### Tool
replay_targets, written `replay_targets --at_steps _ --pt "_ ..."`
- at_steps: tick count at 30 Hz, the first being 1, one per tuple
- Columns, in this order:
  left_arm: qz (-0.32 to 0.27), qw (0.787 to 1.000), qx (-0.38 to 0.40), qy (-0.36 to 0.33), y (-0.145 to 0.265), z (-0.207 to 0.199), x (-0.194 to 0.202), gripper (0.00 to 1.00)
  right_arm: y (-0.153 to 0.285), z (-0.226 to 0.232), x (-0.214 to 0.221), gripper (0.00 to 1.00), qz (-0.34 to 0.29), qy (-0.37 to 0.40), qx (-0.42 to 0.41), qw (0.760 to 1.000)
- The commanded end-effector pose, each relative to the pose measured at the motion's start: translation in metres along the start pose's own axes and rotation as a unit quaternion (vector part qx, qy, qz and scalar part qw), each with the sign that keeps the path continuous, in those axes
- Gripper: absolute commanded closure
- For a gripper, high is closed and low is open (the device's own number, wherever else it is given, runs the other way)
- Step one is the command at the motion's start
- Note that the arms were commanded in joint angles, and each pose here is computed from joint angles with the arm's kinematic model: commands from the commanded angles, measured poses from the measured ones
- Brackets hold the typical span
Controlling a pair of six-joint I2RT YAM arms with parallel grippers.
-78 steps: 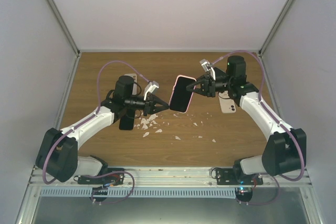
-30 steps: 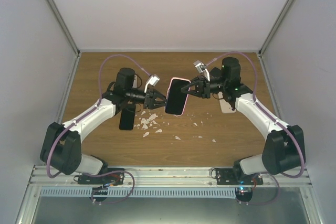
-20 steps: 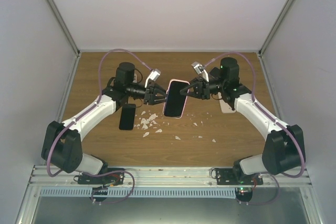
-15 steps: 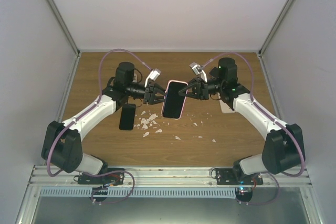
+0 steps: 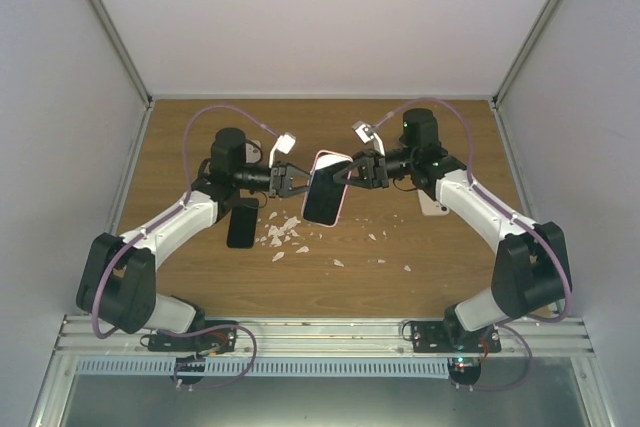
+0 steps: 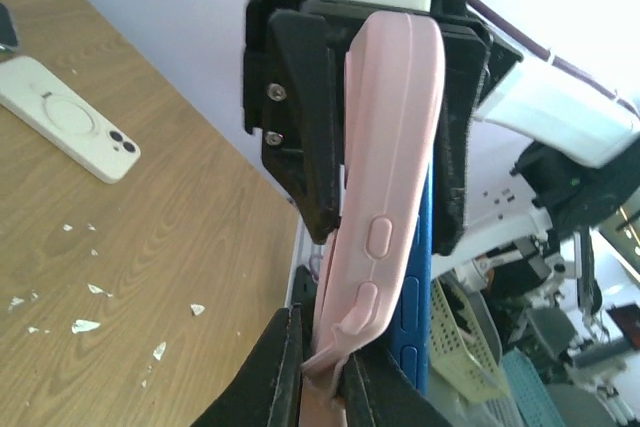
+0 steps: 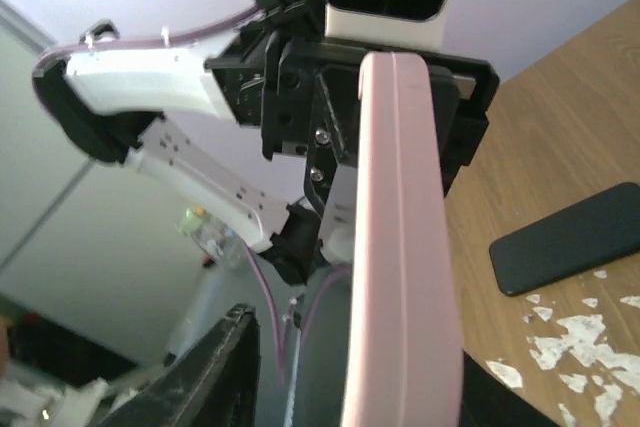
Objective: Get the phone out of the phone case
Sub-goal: Remove the phone case from the phone.
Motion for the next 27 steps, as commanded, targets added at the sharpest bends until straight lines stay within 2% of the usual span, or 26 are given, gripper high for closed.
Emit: replay_targets --at_steps 1,3,8,13,17,21,27 --pt "-0.098 0.994 -0.036 -0.027 0.019 0.002 -0.047 1.00 -0.002 0.009 -0.003 0.56 0.009 0.013 -0.002 1.000" --pt "-0.100 0.994 -0.043 -0.015 0.021 0.007 -0.046 1.00 0.007 0.001 -0.011 0.40 -0.007 0.017 0.032 0.999" --pt "-0.110 0.992 -0.059 0.011 0.026 0.018 -0.044 1.00 0.029 -0.012 -0.029 0.18 -0.031 0.056 0.128 0.990" --pt "-0.131 0.981 -0.117 0.079 0.034 0.047 -0.047 1.00 0.046 -0.031 -0.040 0.17 -0.035 0.107 0.251 0.961" --pt "-0.161 0.957 -0.177 0.165 0.046 0.078 -0.047 1.00 0.057 -0.047 -0.043 0.18 -0.030 0.130 0.332 0.934" --pt "-0.180 0.929 -0.221 0.236 0.056 0.102 -0.041 1.00 0.051 -0.055 -0.042 0.18 0.000 0.170 0.376 0.911" --pt "-0.191 0.908 -0.238 0.287 0.062 0.115 -0.033 1.00 0.029 -0.063 -0.036 0.18 0.055 0.235 0.423 0.874"
Point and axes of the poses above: each gripper's point midway between its finger pads, its own y axis back along the fingers, its own z axis along the line the jaws close on, x = y × z, the point moved 1 cm from there along y, back along the fingers, and after that the axes turned 1 degree about -y, right-handed, at the moved point
